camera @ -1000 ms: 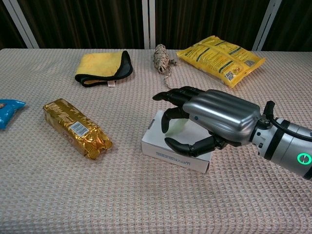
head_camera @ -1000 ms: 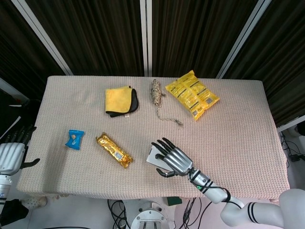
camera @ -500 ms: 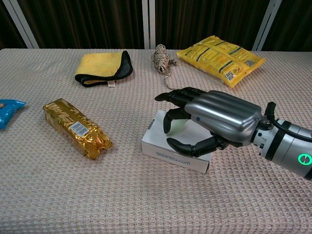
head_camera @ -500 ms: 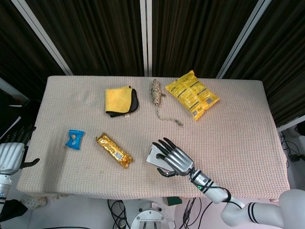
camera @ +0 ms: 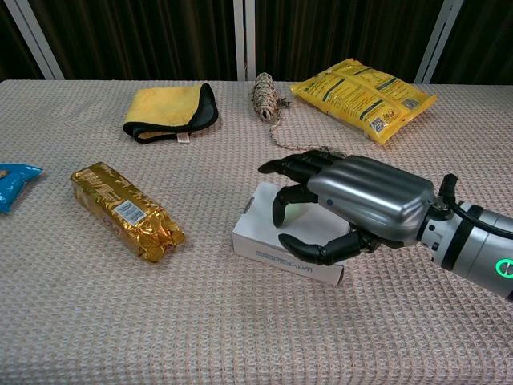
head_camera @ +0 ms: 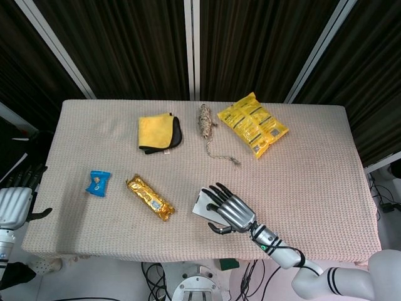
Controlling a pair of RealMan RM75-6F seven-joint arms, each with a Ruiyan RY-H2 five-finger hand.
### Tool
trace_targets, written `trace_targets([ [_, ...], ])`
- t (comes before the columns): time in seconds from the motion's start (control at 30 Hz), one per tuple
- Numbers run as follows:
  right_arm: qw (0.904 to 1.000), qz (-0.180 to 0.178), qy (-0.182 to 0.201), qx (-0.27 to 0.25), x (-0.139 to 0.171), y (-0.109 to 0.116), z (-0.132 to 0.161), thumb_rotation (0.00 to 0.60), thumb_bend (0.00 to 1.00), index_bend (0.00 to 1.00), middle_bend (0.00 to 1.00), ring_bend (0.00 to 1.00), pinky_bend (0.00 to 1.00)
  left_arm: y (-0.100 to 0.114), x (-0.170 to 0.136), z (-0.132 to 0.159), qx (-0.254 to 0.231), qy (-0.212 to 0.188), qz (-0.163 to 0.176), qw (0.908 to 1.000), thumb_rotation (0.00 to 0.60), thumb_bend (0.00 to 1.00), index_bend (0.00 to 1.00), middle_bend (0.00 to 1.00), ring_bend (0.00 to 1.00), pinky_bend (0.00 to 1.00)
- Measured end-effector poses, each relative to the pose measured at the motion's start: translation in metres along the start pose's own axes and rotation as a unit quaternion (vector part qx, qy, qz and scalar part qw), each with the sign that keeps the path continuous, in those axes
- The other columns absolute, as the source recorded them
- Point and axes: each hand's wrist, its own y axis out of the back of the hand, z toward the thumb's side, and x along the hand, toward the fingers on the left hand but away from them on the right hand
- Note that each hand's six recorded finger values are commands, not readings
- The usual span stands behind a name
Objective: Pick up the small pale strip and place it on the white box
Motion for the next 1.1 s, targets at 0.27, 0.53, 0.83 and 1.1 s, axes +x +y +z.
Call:
trace_targets([
  [0.27, 1.0, -0.003, 0.0, -0.006, 0.0, 0.003, -0.001, 0.154, 0.45, 0.36, 0.0, 0.0, 0.0, 0.001, -0.001, -0.001, 0.0, 0.0, 0.002, 1.0, 0.6, 0.05, 0.1, 0.07, 0.0, 0.09],
  [0.53, 0.9994, -0.03, -0.012, -0.007, 0.003, 0.017, -0.009, 0.154, 0.45, 0.36, 0.0, 0.0, 0.0, 0.0, 0.0, 0.001, 0.0, -0.001, 0.0, 1.0, 0.6, 0.05, 0.1, 0.07, 0.0, 0.09],
  [0.83, 0.9998, -0.013, -0.011, -0.011, 0.0, 0.008, -0.01, 0.155, 0.45, 0.36, 0.0, 0.0, 0.0, 0.0, 0.0, 0.002, 0.001, -0.002, 0.0, 1.0, 0.6, 0.05, 0.1, 0.07, 0.0, 0.09],
  [1.1, 0.9998, -0.004, -0.02, -0.003, 0.0, 0.002, -0.014, 0.155, 0.45, 0.36, 0.0, 0.0, 0.0, -0.002, 0.0, 0.001, 0.0, -0.001, -0.003, 1.0, 0.6, 0.05, 0.1, 0.07, 0.0, 0.09],
])
